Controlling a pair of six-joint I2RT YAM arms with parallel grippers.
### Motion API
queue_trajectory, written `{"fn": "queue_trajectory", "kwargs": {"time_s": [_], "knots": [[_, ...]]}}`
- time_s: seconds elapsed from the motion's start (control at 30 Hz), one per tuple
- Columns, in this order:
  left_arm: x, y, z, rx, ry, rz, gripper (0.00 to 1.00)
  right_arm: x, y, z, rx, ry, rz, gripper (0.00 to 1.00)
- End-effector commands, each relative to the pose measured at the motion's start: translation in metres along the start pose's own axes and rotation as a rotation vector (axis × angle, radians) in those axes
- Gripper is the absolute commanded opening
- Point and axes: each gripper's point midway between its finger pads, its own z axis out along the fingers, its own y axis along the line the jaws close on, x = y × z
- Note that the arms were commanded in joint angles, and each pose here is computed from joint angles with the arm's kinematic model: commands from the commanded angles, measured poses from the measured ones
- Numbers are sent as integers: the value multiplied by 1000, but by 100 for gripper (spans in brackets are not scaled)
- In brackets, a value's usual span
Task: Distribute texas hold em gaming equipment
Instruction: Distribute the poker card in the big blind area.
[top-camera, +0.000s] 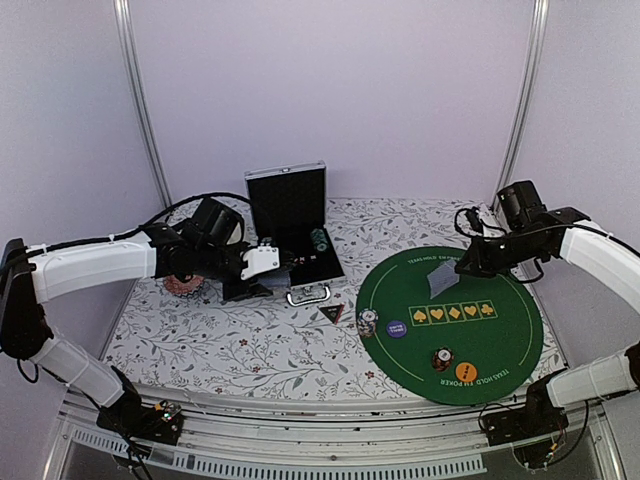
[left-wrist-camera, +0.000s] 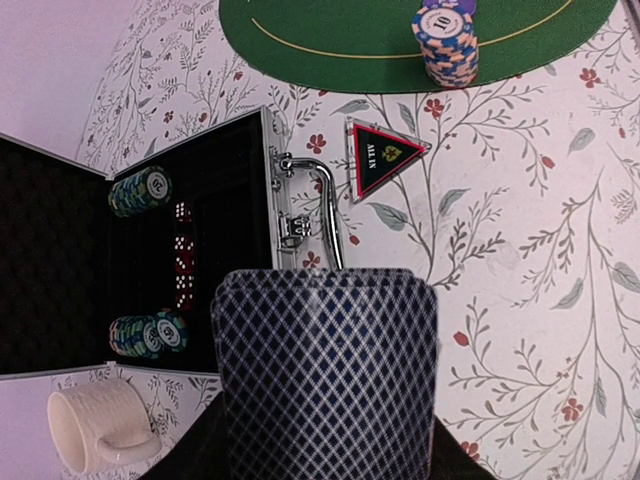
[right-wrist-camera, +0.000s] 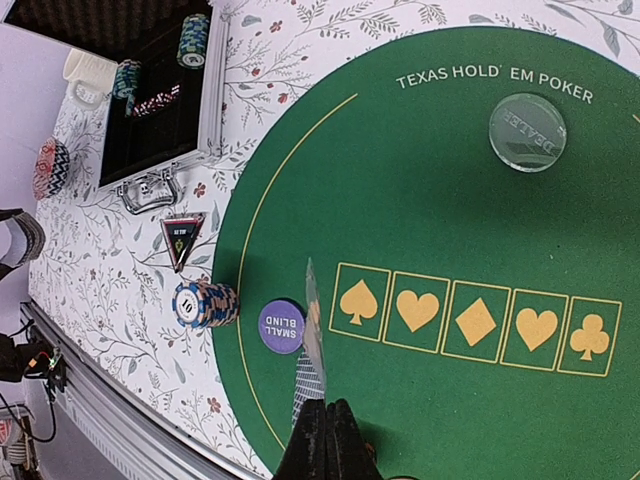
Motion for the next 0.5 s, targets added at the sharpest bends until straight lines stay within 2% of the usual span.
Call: {"fn": "queue_trajectory", "kwargs": {"time_s": [0.0,0.2,0.4,0.47], "knots": [[-2,-7,3,8,-6,6,48,-10,0,-13,22,-34,-20,2],[-1,-7,3,6,-3,7,48,-7,-5,-14,45,-30,0,2],[1,-6,4,1,8,11,48,26,-25,-30,144,-12,200,2],[1,-6,3,-2,8,11,48,42,-40,-40,228,-12,279,2]]}}
